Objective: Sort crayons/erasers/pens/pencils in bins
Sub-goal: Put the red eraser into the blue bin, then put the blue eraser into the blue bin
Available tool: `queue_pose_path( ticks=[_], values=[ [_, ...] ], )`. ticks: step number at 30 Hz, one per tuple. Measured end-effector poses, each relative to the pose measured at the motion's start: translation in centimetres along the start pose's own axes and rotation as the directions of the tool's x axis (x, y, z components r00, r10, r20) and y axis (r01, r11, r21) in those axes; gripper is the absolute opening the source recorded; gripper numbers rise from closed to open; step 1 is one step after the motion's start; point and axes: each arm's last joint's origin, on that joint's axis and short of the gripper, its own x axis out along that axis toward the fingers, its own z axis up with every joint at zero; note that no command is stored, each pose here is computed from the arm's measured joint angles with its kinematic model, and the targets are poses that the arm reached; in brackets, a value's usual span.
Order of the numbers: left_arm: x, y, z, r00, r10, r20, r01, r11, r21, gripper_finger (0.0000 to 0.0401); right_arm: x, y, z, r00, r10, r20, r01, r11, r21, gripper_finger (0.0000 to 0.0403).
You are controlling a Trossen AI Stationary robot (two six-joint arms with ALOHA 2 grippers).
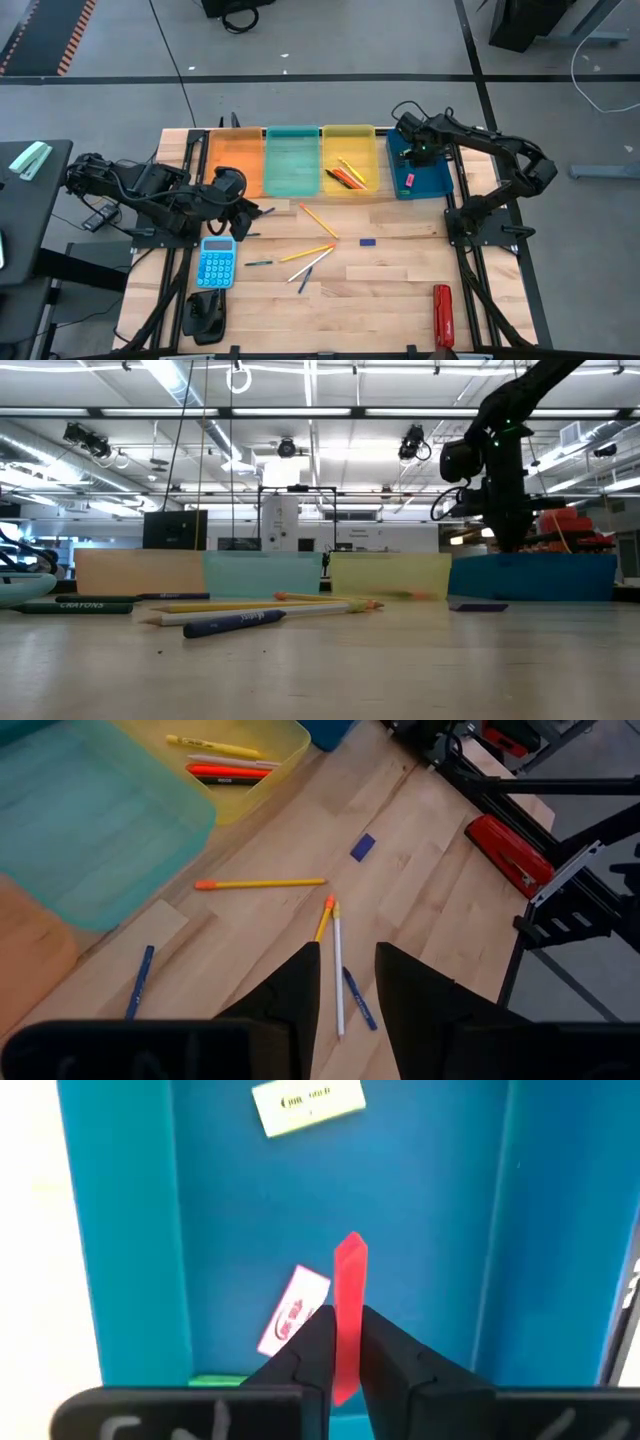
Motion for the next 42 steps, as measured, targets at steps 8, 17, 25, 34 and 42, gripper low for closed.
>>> queue_pose_path(
  ticks=[8, 17, 25, 34, 42],
  values=[
    [0.0, 0.0, 0.0, 1.000, -0.001, 0.000, 0.001, 1.000, -0.009, 0.0107, -0.2, -0.4, 0.5, 0.999, -0.020, 0.029, 0.019, 1.000, 0.023, 0.0101],
    [0.0, 0.0, 0.0, 1.000, -0.005, 0.003, 0.005, 1.000, -0.010, 0.0107, -0.7, 0.4, -0.3, 0.999, 0.045, 0.007, -0.045, 0.998, -0.047, 0.0189],
    [0.0, -0.1, 0.0, 1.000, -0.005, 0.003, 0.005, 1.000, -0.008, 0.0107, -5.6, 1.8, -4.8, 0.955, 0.287, 0.072, -0.257, 0.925, -0.279, 0.0187],
    [0.0, -0.2, 0.1, 1.000, -0.022, -0.003, 0.022, 1.000, 0.005, 0.0107, -8.8, 4.7, -13.4, 0.861, 0.488, -0.144, -0.432, 0.552, -0.714, 0.0186],
    [0.0, -0.6, 0.2, 0.997, -0.077, -0.007, 0.077, 0.996, 0.033, 0.0107, -8.5, 8.1, -20.4, 0.840, 0.509, -0.187, -0.370, 0.285, -0.884, 0.0186]
  ],
)
